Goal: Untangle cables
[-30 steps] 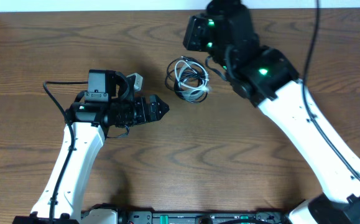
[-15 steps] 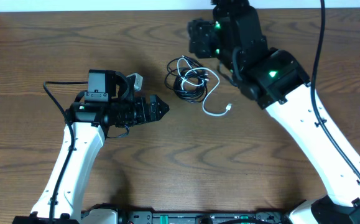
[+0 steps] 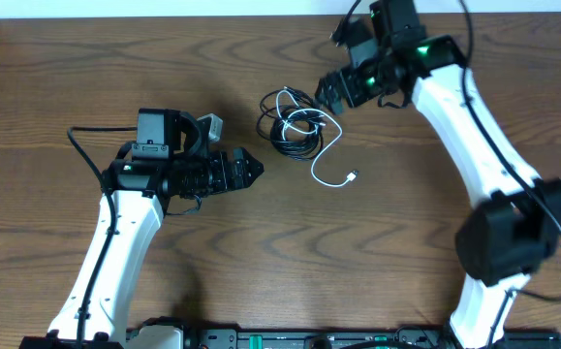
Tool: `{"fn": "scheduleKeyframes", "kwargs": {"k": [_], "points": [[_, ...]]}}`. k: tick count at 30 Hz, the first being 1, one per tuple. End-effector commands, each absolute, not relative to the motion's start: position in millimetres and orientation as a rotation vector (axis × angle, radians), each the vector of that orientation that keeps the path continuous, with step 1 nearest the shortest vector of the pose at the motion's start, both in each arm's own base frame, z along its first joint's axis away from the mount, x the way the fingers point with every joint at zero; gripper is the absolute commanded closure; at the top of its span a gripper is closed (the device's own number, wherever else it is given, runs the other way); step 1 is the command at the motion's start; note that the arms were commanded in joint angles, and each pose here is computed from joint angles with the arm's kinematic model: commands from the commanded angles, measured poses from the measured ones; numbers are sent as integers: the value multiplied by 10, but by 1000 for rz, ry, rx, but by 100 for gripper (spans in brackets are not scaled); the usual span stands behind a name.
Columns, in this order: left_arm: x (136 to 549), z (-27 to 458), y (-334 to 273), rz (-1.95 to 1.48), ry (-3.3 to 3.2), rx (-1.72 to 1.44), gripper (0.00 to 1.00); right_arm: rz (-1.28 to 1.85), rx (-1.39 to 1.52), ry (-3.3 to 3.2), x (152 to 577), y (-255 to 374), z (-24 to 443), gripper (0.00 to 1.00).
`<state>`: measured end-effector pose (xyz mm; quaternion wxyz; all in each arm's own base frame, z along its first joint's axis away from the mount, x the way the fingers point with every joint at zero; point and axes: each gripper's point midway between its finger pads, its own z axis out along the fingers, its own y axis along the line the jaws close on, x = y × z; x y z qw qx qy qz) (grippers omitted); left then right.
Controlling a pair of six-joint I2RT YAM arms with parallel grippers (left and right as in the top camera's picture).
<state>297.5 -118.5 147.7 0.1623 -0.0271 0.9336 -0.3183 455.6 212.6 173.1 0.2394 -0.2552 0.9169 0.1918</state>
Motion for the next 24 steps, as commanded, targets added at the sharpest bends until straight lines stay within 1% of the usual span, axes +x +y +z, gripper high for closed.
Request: {"fn": "scheduleKeyframes", "kwargs": {"k": [1, 5, 6, 7, 8, 9, 13, 16, 17, 18, 19, 20, 22, 23, 24], "points": [[2999, 1506, -1194, -921, 2656, -67, 2, 696, -967, 2454, 4451, 2351, 1388, 1], [2999, 1507, -1194, -921, 2655, -67, 2, 766, -1008, 2492, 4397, 2481, 1082, 2], [2999, 1506, -1194, -921, 2655, -67, 2, 745, -1016, 2502, 4408, 2484, 1015, 6], [2999, 1506, -1194, -921, 2656, -67, 2, 669, -1020, 2526, 4460, 2458, 883, 22], [2999, 1506, -1194, -921, 2655, -67, 2, 636, -1013, 2538, 4486, 2436, 838, 27], [2999, 1506, -1194, -921, 2656, -67, 2, 614, -1006, 2549, 4507, 2425, 788, 28], [2998, 1507, -1194, -921, 2655, -67, 2, 622, -988, 2553, 4523, 2438, 767, 41], [2999, 1506, -1194, -921, 2656, -67, 2, 595, -986, 2563, 4533, 2410, 740, 40], [2999, 1506, -1194, -921, 2655, -67, 2, 585, -985, 2569, 4535, 2399, 721, 41], [2998, 1507, -1194, -921, 2655, -67, 2, 578, -984, 2583, 4529, 2383, 682, 51], [2999, 1506, -1194, -921, 2655, -67, 2, 581, -984, 2590, 4521, 2382, 657, 56], [2999, 1506, -1194, -921, 2656, -67, 2, 590, -975, 2598, 4516, 2388, 639, 59], [2999, 1506, -1194, -921, 2656, -67, 2, 598, -931, 2612, 4530, 2403, 642, 59], [2999, 1506, -1194, -921, 2655, -67, 2, 601, -915, 2610, 4547, 2416, 651, 62], [2999, 1506, -1194, -921, 2655, -67, 2, 602, -897, 2604, 4570, 2428, 677, 69]]}}
